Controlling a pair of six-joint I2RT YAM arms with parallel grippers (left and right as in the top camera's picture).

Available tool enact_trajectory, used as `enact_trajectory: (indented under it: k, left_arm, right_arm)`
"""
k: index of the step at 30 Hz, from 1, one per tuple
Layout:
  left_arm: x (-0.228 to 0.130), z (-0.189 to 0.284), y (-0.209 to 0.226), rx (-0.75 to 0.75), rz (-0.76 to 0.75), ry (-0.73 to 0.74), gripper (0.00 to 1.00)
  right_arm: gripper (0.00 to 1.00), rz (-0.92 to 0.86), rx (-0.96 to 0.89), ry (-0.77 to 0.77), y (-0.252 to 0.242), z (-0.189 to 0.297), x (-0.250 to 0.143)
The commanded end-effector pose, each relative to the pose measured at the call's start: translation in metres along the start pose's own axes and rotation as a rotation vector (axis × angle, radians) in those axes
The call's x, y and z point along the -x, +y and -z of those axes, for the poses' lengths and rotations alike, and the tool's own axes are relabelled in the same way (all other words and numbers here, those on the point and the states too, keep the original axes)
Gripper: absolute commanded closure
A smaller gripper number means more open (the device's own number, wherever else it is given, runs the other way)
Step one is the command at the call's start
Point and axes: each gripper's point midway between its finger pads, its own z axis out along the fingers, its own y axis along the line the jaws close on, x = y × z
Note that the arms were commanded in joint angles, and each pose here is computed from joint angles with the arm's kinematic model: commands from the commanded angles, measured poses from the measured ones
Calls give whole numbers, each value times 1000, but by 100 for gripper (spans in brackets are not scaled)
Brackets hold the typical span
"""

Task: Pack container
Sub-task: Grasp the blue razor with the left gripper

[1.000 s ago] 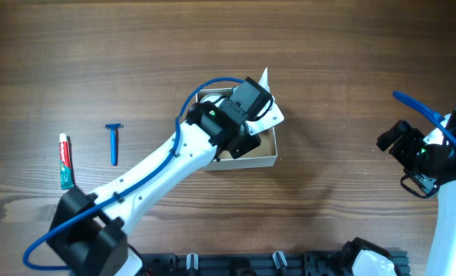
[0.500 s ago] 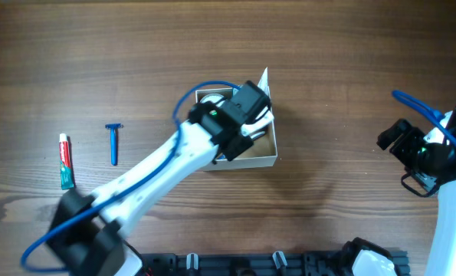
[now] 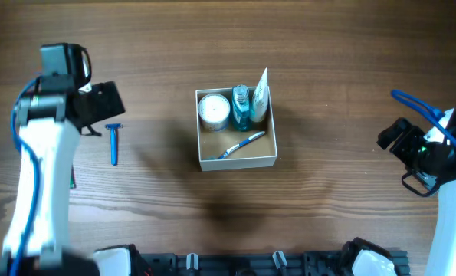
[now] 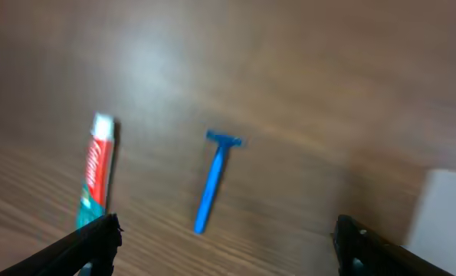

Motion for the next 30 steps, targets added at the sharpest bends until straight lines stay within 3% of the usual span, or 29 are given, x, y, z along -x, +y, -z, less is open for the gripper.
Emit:
enact_trajectory:
  k: [1, 6, 15, 17, 19, 23, 26, 30]
  left_arm:
    - [-39, -73, -1, -9, 38, 265, 12]
    - [-80, -138, -5, 17, 32, 485, 16]
    - [-94, -163, -7, 0, 5, 513, 18]
    - [-100, -166, -7, -2, 5, 518, 30]
    - [-105, -167, -6, 0, 5, 527, 51]
    - [-106, -166, -5, 2, 5, 533, 62]
    - [-107, -165, -5, 3, 5, 537, 81]
    - [-107, -165, -5, 4, 12, 536, 94]
  right_arm:
    - [0, 15, 5, 8, 0, -2, 0]
    - [0, 15, 5, 8, 0, -2, 0]
    - [0, 16, 1, 7, -1, -2, 0]
    - [0, 16, 1, 7, -1, -2, 0]
    - [0, 15, 1, 7, -1, -2, 0]
    - [0, 15, 1, 8, -1, -2, 0]
    - [0, 15, 1, 8, -1, -2, 0]
    - [0, 16, 1, 8, -1, -2, 0]
